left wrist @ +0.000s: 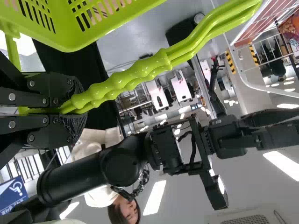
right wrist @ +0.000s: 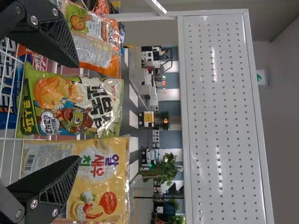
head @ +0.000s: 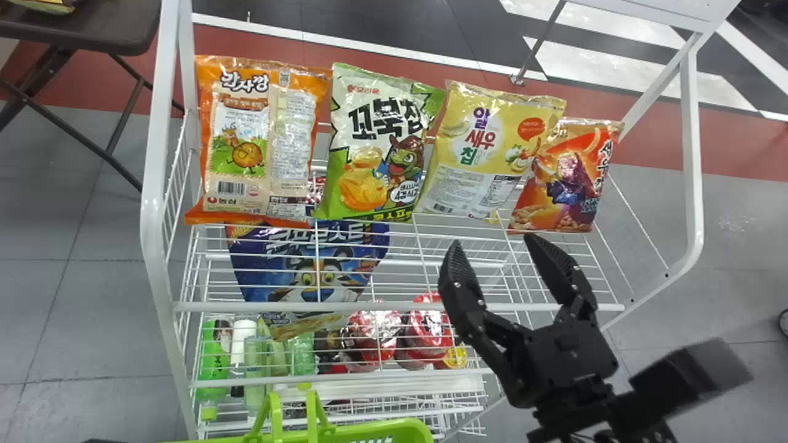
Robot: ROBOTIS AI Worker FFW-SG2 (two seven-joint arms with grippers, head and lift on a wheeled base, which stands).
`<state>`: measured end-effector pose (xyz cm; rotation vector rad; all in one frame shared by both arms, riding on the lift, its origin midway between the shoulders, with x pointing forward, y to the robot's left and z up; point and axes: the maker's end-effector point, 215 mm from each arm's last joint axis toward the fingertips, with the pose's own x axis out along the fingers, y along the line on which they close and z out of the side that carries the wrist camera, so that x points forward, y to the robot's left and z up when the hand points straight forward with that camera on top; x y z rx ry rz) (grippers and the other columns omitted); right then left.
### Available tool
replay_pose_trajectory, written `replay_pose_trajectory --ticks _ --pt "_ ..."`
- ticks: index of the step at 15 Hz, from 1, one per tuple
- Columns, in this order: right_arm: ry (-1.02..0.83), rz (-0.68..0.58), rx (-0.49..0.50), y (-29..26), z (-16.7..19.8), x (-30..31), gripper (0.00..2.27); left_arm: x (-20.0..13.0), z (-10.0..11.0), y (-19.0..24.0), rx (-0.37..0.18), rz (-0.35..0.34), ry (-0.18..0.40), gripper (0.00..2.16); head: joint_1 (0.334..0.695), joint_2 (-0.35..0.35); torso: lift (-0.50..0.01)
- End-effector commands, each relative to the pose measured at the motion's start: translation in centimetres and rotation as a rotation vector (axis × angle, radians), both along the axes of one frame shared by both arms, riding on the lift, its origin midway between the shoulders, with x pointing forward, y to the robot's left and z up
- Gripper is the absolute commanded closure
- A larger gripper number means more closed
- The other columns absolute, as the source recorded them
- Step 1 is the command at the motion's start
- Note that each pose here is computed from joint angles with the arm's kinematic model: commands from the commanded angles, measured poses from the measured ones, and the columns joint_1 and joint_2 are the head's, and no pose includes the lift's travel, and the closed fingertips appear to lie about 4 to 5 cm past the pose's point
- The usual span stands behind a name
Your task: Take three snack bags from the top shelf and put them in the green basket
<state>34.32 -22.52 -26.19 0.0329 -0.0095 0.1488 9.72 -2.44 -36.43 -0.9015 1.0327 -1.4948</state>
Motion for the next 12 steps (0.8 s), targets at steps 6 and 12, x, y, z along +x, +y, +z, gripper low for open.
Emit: replay_pose_trajectory --ticks 6,12 --pt "0.195 0.203 0.015 13.0 -7.3 11.8 0.12 0.3 0.0 0.0 0.011 -0.015 0.0 1.19 0.695 -0.35 -0.04" --pt "0.2 0.27 -0.009 17.8 -6.7 19.0 0.12 1.4 -0.8 0.2 0.01 0.001 0.001 1.17 0.695 -0.155 -0.04"
